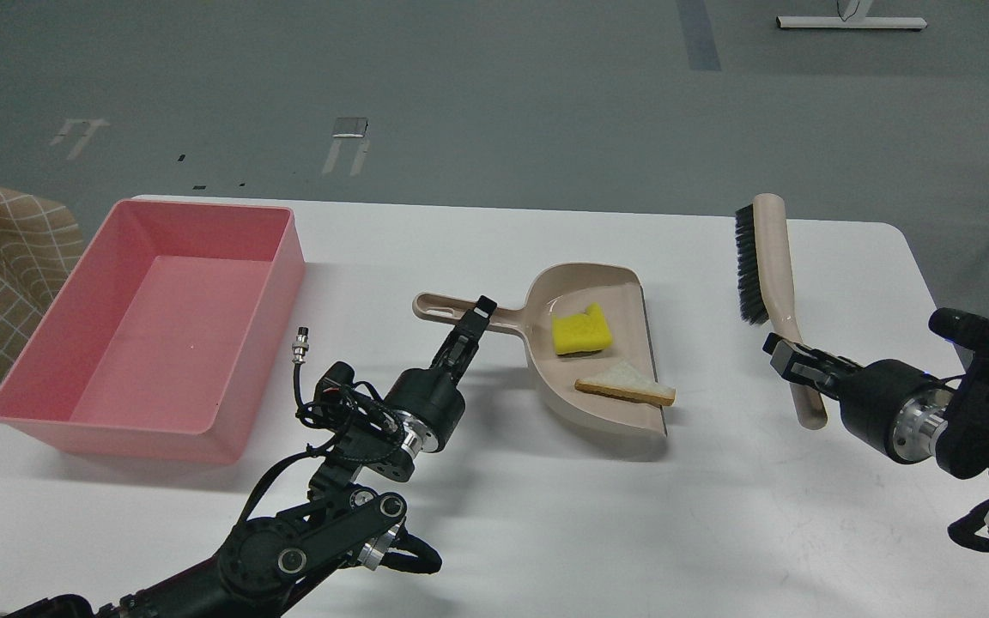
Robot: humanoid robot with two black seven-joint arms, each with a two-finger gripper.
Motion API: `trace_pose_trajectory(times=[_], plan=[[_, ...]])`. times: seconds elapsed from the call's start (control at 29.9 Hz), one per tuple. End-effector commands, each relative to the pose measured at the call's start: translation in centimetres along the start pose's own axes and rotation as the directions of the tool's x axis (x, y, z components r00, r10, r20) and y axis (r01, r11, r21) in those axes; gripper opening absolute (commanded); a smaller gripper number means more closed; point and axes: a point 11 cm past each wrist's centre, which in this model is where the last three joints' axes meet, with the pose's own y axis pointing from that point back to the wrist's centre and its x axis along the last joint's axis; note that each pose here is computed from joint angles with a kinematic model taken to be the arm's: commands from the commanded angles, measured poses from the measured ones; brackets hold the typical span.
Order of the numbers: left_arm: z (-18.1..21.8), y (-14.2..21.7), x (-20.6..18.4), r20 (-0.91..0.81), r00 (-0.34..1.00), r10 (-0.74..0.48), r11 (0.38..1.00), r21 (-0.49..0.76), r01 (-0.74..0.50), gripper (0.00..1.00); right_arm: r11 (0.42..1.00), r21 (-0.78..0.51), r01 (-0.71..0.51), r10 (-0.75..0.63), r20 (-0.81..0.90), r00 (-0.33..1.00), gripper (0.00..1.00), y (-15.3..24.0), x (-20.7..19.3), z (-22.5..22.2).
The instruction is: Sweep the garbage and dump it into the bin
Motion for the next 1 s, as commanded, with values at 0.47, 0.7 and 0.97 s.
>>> trace_pose_trajectory(times=[0.47, 0.7, 0.97], plan=[[1.6, -1.8, 2.1, -0.057, 0.998, 0.037, 0.999, -0.006, -0.037, 0.00, 0.999, -0.017, 0.038, -0.037, 0.026, 0.999, 0.17, 0.2, -1.9, 0.7], [3.0, -2.8, 3.6, -0.062, 0.997, 0.052, 0.998, -0.027, -0.054, 0.00, 0.999, -0.017, 0.041, -0.040, 0.028, 0.999, 0.17, 0.1, -2.0, 0.7], [5.0, -3.9, 5.4, -0.054, 0.996, 0.064, 0.996, -0.065, -0.068, 0.00, 0.999, -0.016, 0.039, -0.039, 0.029, 0.999, 0.17, 0.1, -2.0, 0.7]])
